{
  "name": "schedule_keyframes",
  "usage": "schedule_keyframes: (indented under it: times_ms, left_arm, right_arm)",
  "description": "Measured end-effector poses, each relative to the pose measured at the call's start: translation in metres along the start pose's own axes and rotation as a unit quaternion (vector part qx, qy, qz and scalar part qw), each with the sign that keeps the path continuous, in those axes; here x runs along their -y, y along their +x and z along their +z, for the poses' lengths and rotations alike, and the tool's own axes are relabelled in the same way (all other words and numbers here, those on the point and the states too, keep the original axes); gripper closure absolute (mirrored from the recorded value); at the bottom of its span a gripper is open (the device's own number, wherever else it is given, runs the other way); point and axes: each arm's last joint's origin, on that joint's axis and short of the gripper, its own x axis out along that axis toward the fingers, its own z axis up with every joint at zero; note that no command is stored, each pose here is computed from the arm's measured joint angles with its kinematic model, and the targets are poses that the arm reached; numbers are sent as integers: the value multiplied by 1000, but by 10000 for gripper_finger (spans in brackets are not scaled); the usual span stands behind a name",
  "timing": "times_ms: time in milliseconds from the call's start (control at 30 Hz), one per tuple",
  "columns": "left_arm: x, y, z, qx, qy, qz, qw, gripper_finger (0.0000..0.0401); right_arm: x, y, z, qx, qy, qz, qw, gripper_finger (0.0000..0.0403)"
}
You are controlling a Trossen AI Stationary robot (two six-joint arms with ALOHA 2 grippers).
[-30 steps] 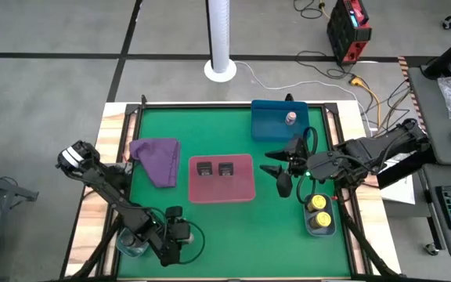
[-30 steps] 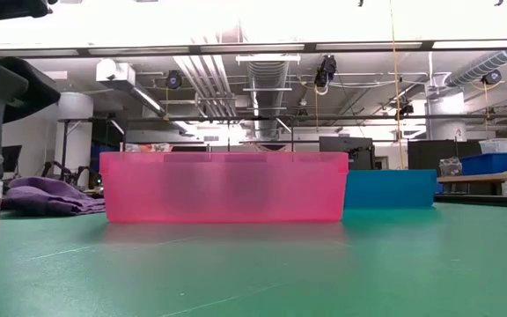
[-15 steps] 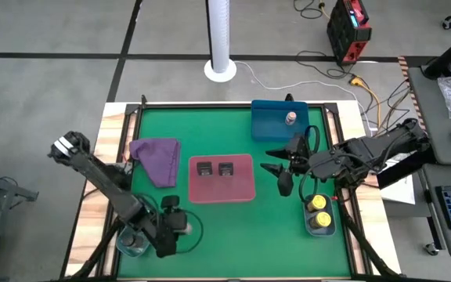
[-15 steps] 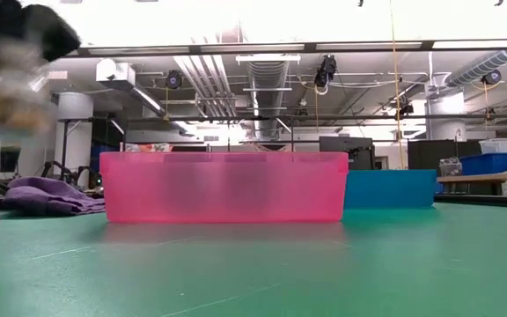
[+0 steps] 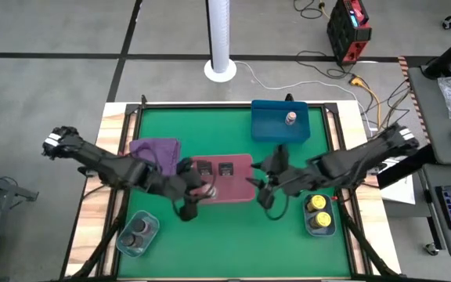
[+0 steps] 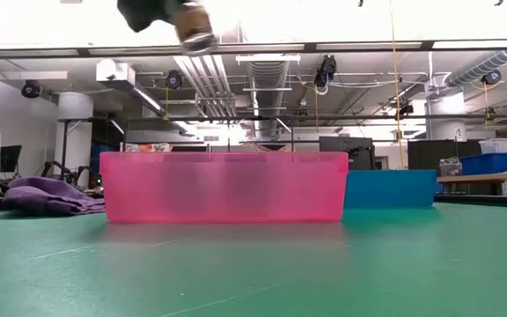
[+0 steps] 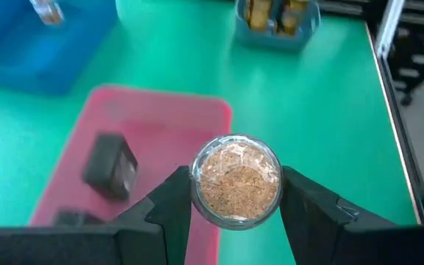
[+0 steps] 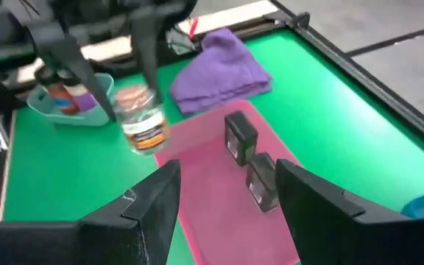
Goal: Sort spices by type
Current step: Put the brown seasoning bottle into the blue bin
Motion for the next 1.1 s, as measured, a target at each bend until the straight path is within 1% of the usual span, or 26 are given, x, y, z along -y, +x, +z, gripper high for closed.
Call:
schedule_keyframes:
  times_ms: [133,200,300,367,500,600,767,900,1033,1100]
  left_arm:
    - [0,9,20,25,18,4,1000,249]
    - [3,13,27,28,35,4,999,249]
    - [9,18,35,28,57,-1,998,249]
    - [12,22,39,25,67,-10,997,249]
    - [15,31,43,17,75,-6,997,249]
    - [14,33,47,21,72,-5,997,249]
    - [14,28,56,36,62,-7,997,249]
    - [14,22,66,53,55,-11,997,249]
    - [14,19,72,63,48,-13,997,249]
    - [14,17,76,70,46,-14,996,249]
  right_arm:
    - [-13,20,-4,-6,-1,3,1000,193]
    - [-17,25,-6,-21,4,22,1000,193]
    - [-18,29,-6,-39,24,48,998,193]
    - [-18,28,-4,-38,33,52,997,193]
    - [-17,27,-2,-45,43,70,996,187]
    - [-18,26,-2,-51,43,79,995,171]
    - [-19,24,-8,-67,-1,79,995,126]
    - [-19,24,-7,-63,-24,82,994,94]
    - [-19,26,-7,-60,-35,81,994,75]
    - [-19,27,-8,-56,-39,68,995,71]
